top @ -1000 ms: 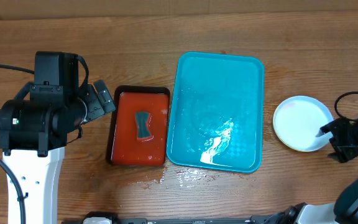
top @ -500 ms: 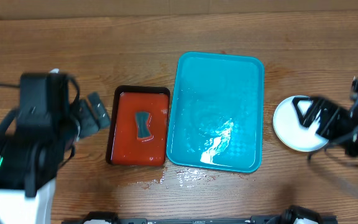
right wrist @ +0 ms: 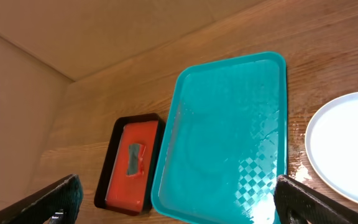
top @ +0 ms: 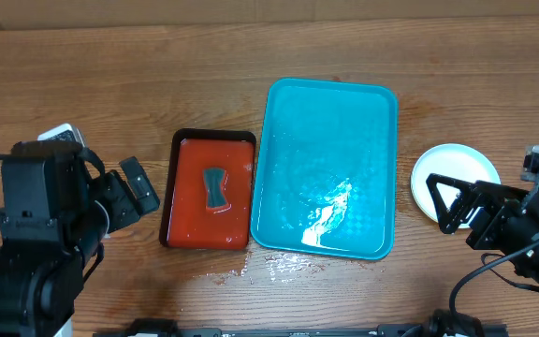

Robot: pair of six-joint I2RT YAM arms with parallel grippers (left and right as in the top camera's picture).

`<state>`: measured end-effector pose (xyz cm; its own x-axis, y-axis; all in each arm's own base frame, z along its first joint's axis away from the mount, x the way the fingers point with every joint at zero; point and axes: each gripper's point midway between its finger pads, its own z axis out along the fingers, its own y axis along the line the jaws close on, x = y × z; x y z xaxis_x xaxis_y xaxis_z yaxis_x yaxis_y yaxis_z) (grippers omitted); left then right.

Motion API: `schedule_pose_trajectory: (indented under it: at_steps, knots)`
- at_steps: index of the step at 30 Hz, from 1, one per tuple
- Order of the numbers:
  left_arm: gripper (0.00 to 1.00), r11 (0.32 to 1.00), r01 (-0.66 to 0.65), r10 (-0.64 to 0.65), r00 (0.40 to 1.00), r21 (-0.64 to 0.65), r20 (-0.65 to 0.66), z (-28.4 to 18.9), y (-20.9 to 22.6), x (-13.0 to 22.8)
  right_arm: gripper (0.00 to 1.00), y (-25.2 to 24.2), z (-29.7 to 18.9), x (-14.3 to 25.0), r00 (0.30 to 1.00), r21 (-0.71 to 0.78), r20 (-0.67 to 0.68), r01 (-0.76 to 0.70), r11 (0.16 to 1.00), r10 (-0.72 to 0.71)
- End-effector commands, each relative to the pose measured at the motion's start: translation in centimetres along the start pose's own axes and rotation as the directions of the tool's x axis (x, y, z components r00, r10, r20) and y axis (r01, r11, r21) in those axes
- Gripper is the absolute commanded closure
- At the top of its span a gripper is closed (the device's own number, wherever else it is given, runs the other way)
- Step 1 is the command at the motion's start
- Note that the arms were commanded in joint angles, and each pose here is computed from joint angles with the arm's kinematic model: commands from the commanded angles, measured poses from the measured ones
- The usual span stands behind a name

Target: Clean dirty plates on tray and stack at the side

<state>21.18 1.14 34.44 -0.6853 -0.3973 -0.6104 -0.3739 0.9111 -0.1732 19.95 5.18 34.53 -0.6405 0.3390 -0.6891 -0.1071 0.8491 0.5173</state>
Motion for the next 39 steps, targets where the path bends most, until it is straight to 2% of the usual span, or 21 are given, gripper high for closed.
schedule_pose_trajectory:
  at_steps: [1, 7, 10, 14, 18, 30, 37, 39]
  knots:
    - [0.0, 1.0, -0.012, 0.012, 1.0, 0.0, 0.012, -0.2, 0.0, -0.4, 0.0, 0.9, 0.0, 0.5, 0.999, -0.024, -0.015, 0.051, 0.998, -0.052]
    - [0.0, 1.0, -0.013, 0.013, 1.0, -0.003, 0.007, -0.1, 0.0, -0.4, 0.0, 2.6, -1.3, 2.5, 0.989, -0.063, -0.029, 0.146, 0.987, -0.148]
    - [0.0, 1.0, -0.014, 0.014, 1.0, -0.005, 0.004, 0.1, -0.1, -0.4, 0.0, 2.6, -1.9, 1.2, 0.968, -0.022, 0.088, 0.24, 0.971, -0.237]
    - [0.0, 1.0, -0.015, 0.015, 1.0, -0.007, -0.003, 0.3, -0.1, -0.5, 0.0, 3.2, -1.1, 0.6, 0.867, -0.029, 0.239, 0.457, 0.889, -0.437]
    - [0.0, 1.0, -0.016, 0.016, 1.0, -0.011, -0.01, 0.5, -0.2, -0.5, 0.0, 2.0, 1.8, 2.2, 0.795, -0.029, 0.321, 0.552, 0.833, -0.515]
    - [0.0, 0.999, -0.023, 0.022, 0.999, -0.027, -0.044, 1.6, -0.4, -0.6, 0.0, -3.9, 9.3, 8.5, 0.756, -0.03, 0.433, 0.556, 0.831, -0.49]
    - [0.0, 0.999, -0.028, 0.025, 0.997, -0.041, -0.073, 2.6, -0.6, -0.6, 0.0, -7.7, 11.7, 10.0, 0.821, -0.039, 0.502, 0.335, 0.941, -0.272]
    - [0.0, 0.999, -0.031, 0.027, 0.996, -0.045, -0.083, 2.9, -0.6, -0.6, 0.0, -8.0, 11.8, 9.7, 0.806, -0.023, 0.527, 0.328, 0.944, -0.268]
